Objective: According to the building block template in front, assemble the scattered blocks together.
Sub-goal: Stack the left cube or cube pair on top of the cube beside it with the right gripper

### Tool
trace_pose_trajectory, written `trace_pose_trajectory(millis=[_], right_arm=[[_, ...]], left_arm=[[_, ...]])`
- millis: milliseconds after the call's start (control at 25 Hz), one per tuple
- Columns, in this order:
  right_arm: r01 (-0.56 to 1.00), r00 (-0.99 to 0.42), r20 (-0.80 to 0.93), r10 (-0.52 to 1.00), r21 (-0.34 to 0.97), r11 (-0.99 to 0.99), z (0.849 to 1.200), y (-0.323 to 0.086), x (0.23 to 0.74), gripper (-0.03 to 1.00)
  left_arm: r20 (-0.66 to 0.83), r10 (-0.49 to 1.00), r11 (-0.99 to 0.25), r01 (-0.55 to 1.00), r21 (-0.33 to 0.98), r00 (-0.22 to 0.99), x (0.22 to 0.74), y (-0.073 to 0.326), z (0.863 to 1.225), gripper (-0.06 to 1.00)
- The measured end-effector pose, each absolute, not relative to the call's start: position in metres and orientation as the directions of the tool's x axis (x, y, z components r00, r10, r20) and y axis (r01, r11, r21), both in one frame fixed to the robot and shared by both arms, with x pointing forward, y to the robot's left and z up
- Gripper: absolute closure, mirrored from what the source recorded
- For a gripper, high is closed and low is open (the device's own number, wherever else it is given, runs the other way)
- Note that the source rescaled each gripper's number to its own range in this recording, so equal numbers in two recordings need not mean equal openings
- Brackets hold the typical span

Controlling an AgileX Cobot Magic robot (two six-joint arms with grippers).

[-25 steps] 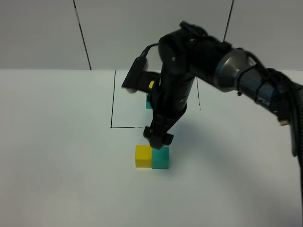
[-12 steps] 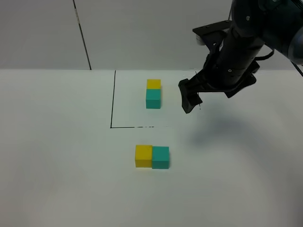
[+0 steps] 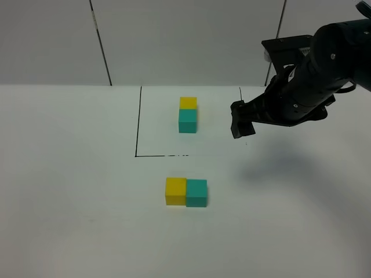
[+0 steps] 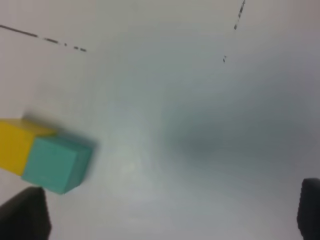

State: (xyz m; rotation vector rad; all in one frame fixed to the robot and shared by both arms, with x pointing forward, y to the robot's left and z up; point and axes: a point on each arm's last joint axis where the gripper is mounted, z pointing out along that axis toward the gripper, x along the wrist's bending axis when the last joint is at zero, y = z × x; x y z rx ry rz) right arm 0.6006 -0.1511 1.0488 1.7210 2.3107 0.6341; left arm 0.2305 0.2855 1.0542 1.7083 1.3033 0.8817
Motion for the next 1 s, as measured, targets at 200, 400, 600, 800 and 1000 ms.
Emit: trace_pose_trajectory(millis=[200,400,600,800,1000], right_arm=[[0.791,-0.477,0.018,0.879,0.445,0.420,1.047,-0.141,0.594,-0.03],[0.556,-0.733,-0.150,0.663,0.429,0.712,1.048,-0.114,0.583,-0.03],[0.305,-0.888,-0.254,0.384,0.301,0.904,1.047,-0.080,0.585,-0.03],[0.126,-0.957,-0.235,0.169,0.190,0.974,1.027,-0.045,0.601,-0.03],[0.066,-0.980,-0.177,0.091,0.143,0.988,0.993,-0.018,0.610,-0.03]], left_arm=[[0.060,0.972,-0.153,0.417,0.896,0.228,0.231,0.286,1.054,0.25],[0.060,0.972,-0.153,0.417,0.896,0.228,0.231,0.286,1.054,0.26],[0.060,0.972,-0.153,0.417,0.896,0.228,0.231,0.286,1.054,0.26],[0.060,0.972,-0.153,0.417,0.896,0.228,0.231,0.286,1.054,0.26],[0.060,0.972,-0.153,0.417,0.896,0.228,0.231,0.286,1.054,0.26]])
